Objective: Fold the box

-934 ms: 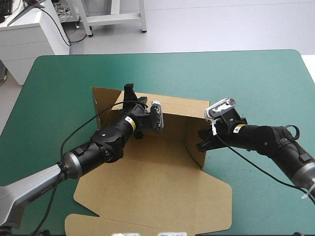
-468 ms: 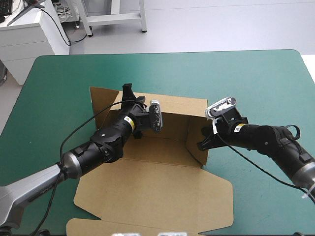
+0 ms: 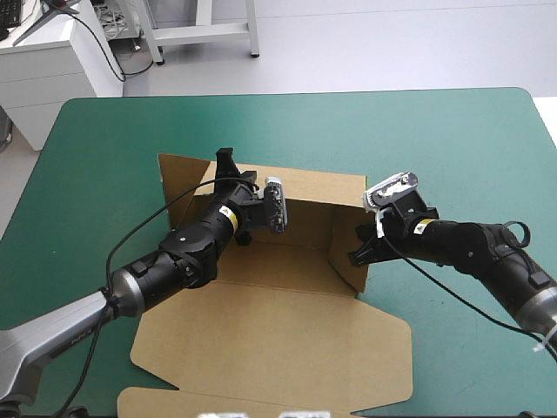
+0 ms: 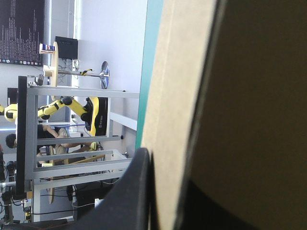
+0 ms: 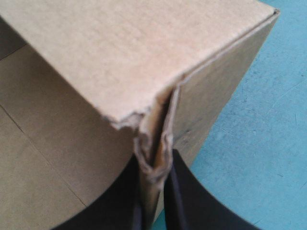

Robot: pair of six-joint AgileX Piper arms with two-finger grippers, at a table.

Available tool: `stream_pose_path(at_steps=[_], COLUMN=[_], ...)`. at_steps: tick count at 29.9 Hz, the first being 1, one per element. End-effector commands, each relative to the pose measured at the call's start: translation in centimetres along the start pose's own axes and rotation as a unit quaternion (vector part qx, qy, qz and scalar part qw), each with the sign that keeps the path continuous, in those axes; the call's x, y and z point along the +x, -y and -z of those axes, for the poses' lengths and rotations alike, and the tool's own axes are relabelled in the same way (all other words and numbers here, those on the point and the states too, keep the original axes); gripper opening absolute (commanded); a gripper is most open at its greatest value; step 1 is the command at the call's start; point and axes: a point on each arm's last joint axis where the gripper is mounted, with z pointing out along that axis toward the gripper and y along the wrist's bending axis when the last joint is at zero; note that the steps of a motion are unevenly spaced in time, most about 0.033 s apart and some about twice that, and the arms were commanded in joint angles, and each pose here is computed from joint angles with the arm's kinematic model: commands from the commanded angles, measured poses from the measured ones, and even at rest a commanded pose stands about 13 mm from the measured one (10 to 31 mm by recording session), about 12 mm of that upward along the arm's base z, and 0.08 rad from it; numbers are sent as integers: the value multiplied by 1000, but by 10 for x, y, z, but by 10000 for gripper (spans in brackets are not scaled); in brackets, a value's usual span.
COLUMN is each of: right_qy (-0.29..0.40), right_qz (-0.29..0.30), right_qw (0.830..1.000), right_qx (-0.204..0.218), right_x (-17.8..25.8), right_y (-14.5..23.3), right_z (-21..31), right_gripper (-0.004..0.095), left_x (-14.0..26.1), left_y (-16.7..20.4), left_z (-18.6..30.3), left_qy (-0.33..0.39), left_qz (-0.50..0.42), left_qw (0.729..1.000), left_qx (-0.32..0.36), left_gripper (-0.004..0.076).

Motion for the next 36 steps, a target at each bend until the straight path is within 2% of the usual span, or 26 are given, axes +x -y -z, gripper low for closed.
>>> stream_pose_path(at_steps=[1, 3, 8, 11, 17, 22, 26, 28, 31, 36], right_qy=[19, 16, 11, 8, -13, 8, 23, 26, 17, 12], right_qz=[31, 31, 41, 46, 59, 92, 104, 85, 73, 79], right_qw=[999, 999, 999, 999, 997, 995, 994, 996, 996, 994], right_qx=[-10, -12, -17, -20, -41, -31, 3, 26, 56, 78], right_x=[-9, -8, -7, -7, -7, -14, -18, -19, -19, -19], right_y=[-5, -6, -7, -7, -11, -12, -14, -12, -7, -3], right_z=[11, 11, 11, 11, 15, 15, 7, 3, 0, 1], right_gripper=[50, 172, 705, 845, 833, 833, 833, 825, 725, 368], left_x=[0, 1, 1, 1, 1, 1, 1, 2, 2, 1], left_y=[-4, -4, -4, -4, -4, -4, -4, -4, -4, -4], left_z=[5, 5, 5, 5, 5, 5, 5, 5, 5, 5], left_qy=[2, -2, -3, -3, -3, -1, -2, -5, -8, -4], left_qz=[43, 43, 42, 46, 46, 44, 44, 44, 44, 45], left_qw=[999, 999, 999, 999, 999, 999, 999, 999, 999, 999], left_qx=[1, 0, 1, 1, 1, 1, 0, -1, -1, 0], left_gripper=[-8, -8, -8, -8, -8, -8, -8, -8, -8, -8])
